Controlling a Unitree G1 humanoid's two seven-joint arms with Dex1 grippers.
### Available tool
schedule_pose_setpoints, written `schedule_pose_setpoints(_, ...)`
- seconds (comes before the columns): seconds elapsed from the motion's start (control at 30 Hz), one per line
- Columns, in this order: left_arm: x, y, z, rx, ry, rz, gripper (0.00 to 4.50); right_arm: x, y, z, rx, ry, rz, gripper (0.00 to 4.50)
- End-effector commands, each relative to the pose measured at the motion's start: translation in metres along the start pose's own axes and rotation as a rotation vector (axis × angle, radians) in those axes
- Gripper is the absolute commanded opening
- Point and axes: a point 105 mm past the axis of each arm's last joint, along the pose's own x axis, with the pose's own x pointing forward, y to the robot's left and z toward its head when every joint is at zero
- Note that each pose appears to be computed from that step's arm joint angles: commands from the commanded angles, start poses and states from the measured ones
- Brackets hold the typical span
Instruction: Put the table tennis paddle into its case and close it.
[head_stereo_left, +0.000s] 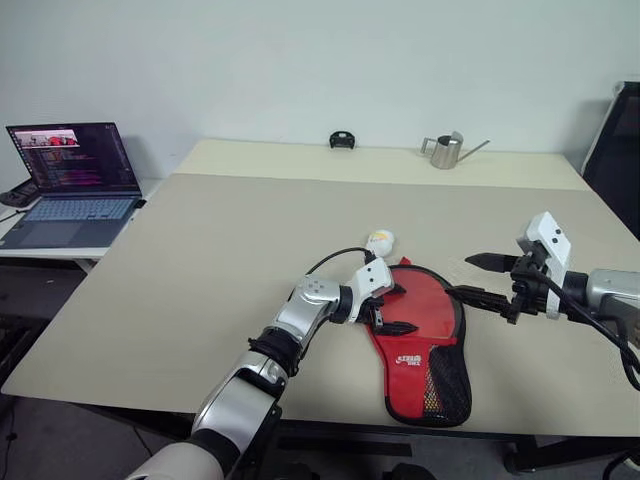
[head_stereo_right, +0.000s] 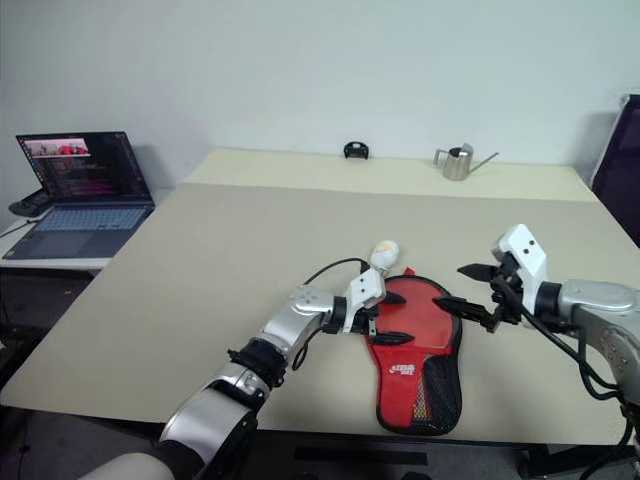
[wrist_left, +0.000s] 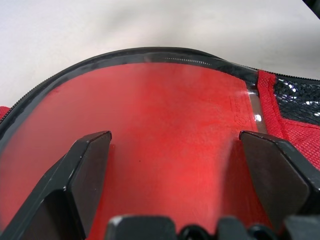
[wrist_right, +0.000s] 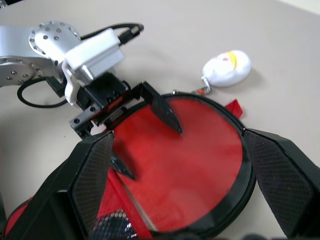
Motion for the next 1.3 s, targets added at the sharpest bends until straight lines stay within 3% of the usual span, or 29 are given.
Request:
schedule_pose_setpoints(0.03,0.003,-0.011,-0.028,-0.036,0.095,-0.033,4.45,0.009,-0.015,0.020,-0.022,-0.069,-0.065,4.50)
schedule_pose_setpoints(0.33,0.002,-0.013,-0.034,-0.047,0.096,-0.020,4.45,0.071,-0.051,0.051,0.106,-0.135,-0.134,4.50)
schedule_pose_setpoints(0.5,-0.001,-0.014,-0.036,-0.055,0.096,-0.010,4.45,0.123,-0.074,0.044,0.200,-0.091,-0.220,4.50)
schedule_pose_setpoints(0.83,-0.006,-0.016,-0.040,-0.073,0.096,0.023,4.45,0.189,-0.058,0.039,0.164,-0.073,-0.215,4.50)
schedule_pose_setpoints(1.3,-0.010,-0.014,-0.043,-0.087,0.105,0.074,4.45,0.219,-0.038,0.014,-0.079,0.024,-0.289,4.50)
